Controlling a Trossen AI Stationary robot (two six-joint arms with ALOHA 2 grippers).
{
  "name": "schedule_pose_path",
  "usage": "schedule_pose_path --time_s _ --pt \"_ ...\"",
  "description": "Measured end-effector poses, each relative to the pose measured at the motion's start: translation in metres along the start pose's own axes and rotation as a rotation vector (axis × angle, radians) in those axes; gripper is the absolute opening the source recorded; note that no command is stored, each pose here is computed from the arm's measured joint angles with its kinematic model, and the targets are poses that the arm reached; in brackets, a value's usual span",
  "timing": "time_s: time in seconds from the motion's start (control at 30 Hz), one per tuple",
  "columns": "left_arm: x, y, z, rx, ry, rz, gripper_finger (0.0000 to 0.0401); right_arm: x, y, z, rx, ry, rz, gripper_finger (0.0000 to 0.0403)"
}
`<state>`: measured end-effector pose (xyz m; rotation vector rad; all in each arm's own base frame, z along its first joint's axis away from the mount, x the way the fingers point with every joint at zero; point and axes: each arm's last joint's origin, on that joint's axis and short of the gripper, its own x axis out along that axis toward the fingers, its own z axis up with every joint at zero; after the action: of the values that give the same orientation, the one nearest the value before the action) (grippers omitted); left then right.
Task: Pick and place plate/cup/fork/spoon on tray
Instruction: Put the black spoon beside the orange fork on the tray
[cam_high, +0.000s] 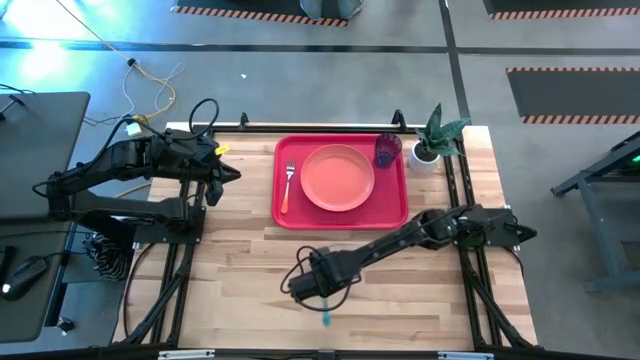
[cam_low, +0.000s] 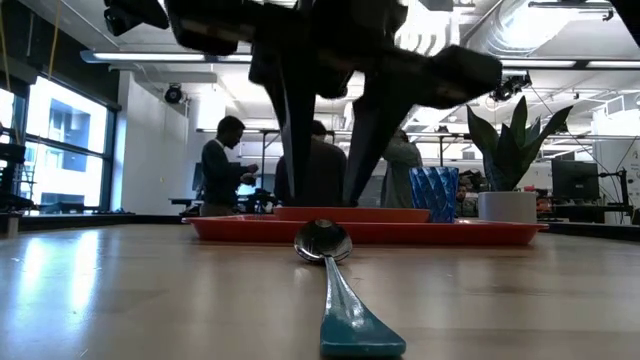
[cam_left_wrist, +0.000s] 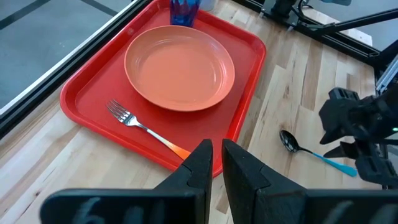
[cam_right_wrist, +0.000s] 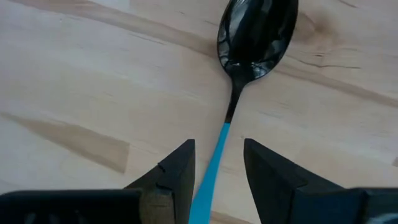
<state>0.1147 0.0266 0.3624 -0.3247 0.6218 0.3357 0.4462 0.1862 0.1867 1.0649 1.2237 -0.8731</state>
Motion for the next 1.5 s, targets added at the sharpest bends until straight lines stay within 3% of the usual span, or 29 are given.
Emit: schedule_pose_path --time_s 0.5,0.97,1.3,1.5 --pt "0.0 0.0 0.0 0.017 0.0 0.0 0.0025 0.035 0.001 0.006 0.008 0.012 -0.061 0.0118" --pt "0.0 0.0 0.0 0.018 0.0 0.0 0.0025 0.041 0.001 0.009 0.007 0.033 -0.075 0.0006" --pt "0.0 0.0 0.0 0.018 0.0 0.0 0.0025 0.039 0.004 0.016 -0.017 0.063 -0.067 0.0004" --pt "0.0 0.0 0.0 0.043 0.0 0.0 0.0025 0.022 0.016 0.026 -0.023 -0.003 0.018 0.0002"
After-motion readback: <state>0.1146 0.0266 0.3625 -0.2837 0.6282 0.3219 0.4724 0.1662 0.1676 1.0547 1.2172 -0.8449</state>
